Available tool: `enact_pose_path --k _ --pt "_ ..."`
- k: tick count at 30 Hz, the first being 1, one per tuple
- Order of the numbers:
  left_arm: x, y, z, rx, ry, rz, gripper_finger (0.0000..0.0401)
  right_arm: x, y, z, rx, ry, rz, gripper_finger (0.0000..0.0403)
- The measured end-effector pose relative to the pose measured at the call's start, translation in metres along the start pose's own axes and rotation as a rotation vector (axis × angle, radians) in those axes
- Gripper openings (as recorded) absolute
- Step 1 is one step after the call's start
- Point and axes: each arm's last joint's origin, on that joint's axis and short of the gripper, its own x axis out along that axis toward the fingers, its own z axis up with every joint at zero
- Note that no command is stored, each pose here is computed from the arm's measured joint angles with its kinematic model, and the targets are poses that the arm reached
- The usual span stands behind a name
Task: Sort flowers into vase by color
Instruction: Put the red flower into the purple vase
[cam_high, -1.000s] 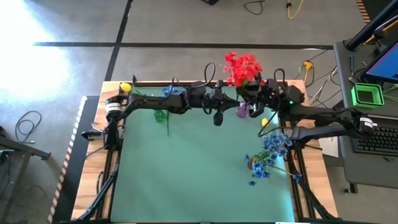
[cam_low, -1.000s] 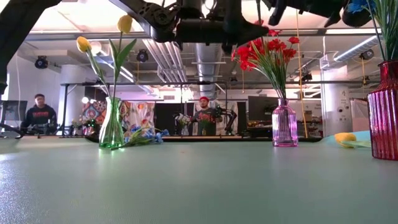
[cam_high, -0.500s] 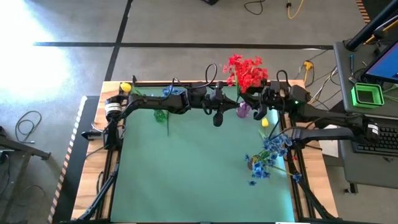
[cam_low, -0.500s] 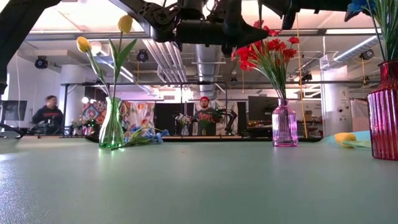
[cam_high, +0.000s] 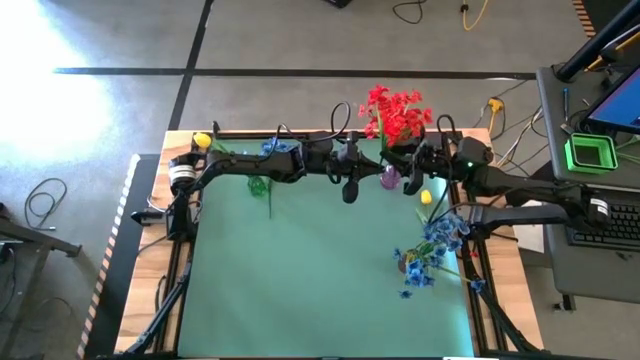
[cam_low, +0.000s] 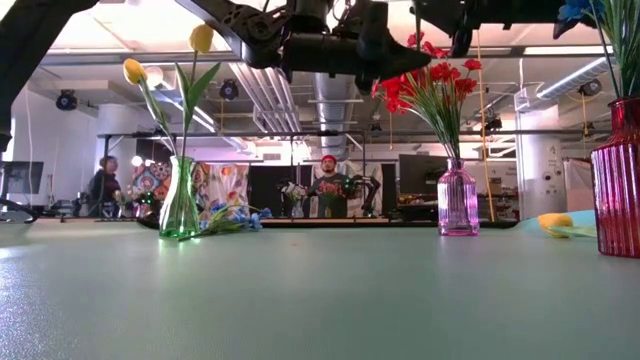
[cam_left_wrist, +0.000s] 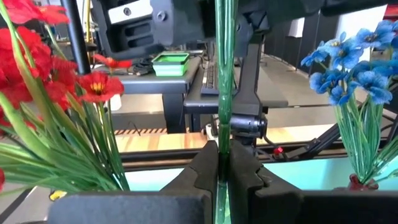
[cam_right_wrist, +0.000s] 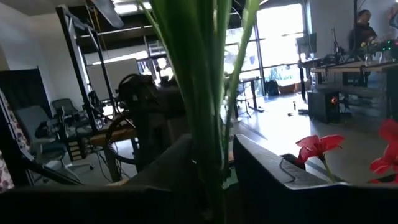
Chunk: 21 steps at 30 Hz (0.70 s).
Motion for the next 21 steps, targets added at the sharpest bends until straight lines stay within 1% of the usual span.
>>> enact_pose_path --k 5,8,11,14,21 --pt "0.000 0.001 0.000 -0.001 0.004 0.001 0.0000 0.000 0.000 -0.001 -0.011 0.009 0.000 0.0047" --pt "0.000 0.000 0.000 -0.007 0.003 0.000 0.0004 0.000 0.000 -0.001 -0.030 0.009 0.004 0.0021" --pt "0.000 0.000 0.000 -0.023 0.003 -0.004 0.0021 -0.001 0.000 -0.001 -0.045 0.012 0.001 0.0019" --pt "-0.001 0.000 0.001 -0.031 0.009 -0.003 0.0048 -0.002 0.000 0.000 -0.052 0.017 -0.002 0.0023" --pt "-0.011 -0.001 0.007 -0.056 0.098 -0.005 0.0141 -0.011 0.002 0.001 -0.050 0.055 -0.014 0.0024"
